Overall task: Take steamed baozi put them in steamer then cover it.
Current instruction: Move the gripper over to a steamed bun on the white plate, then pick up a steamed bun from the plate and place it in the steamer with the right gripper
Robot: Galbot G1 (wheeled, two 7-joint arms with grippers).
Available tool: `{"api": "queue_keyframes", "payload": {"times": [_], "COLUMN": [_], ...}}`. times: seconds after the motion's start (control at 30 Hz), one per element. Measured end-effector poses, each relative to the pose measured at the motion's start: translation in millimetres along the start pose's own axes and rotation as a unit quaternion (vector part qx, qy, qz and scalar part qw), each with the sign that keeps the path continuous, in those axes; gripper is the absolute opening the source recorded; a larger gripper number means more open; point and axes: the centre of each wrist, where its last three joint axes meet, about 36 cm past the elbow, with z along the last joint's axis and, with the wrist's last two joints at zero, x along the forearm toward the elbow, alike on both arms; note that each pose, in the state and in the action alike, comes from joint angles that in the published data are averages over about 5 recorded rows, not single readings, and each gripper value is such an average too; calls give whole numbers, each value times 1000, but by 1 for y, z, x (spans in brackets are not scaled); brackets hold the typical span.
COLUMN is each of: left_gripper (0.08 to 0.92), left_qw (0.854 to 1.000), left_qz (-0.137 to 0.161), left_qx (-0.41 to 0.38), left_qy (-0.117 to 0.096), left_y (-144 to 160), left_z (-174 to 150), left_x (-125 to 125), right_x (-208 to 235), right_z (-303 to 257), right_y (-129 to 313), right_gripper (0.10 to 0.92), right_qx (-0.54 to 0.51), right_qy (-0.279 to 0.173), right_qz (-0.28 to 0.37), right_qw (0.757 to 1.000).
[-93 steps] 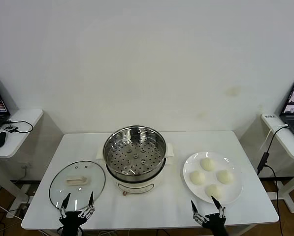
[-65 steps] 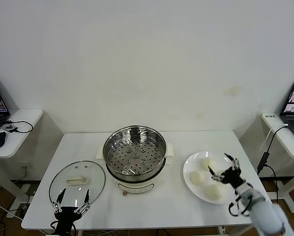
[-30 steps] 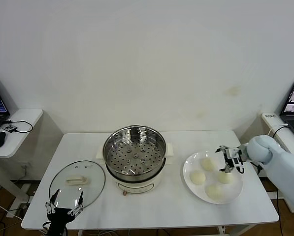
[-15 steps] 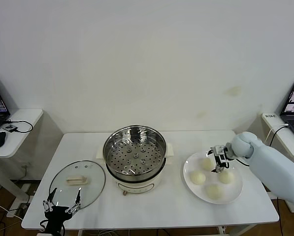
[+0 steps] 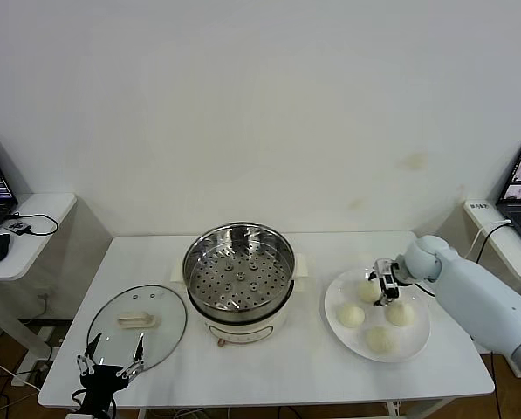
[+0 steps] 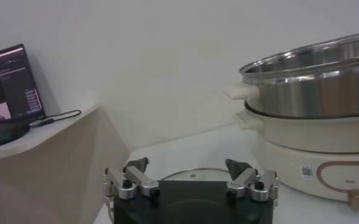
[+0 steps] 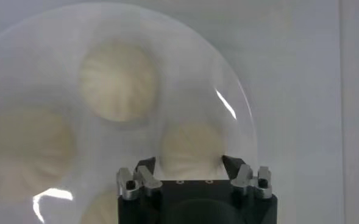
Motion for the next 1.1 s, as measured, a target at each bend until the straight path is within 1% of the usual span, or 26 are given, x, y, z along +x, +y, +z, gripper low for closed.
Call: {"api": "queue_keyframes", "payload": {"times": [0.17,0.3,0.57,0.77,1.1], "left_gripper": [823,823,823,823,823], "left_qw": [1000,1000,1000,1000,1000], "left_qz": [2,7,12,14,12], "left_qx": [-1,-2,-5,-5,26], "left_qy": [-3,-5,-6,-7,-9], "left_y": [0,-2,-2,2,5], "left_z": [-1,0,0,2,5], "left_x": [-1,-1,-3,-7,-11], "right_x": [-2,0,19,57,138], "right_z": [-1,-1,-2,-6,-43], "right_y": [1,1,-3,-17,-61], "right_gripper": [594,566,555,560,566], "right_qx": [-3,-5,-1,13,46], "right_qy": [0,-1,-8,-26,-92], "right_qz": [1,3,15,36,75], "right_qw": [1000,1000,1000,999,992]}}
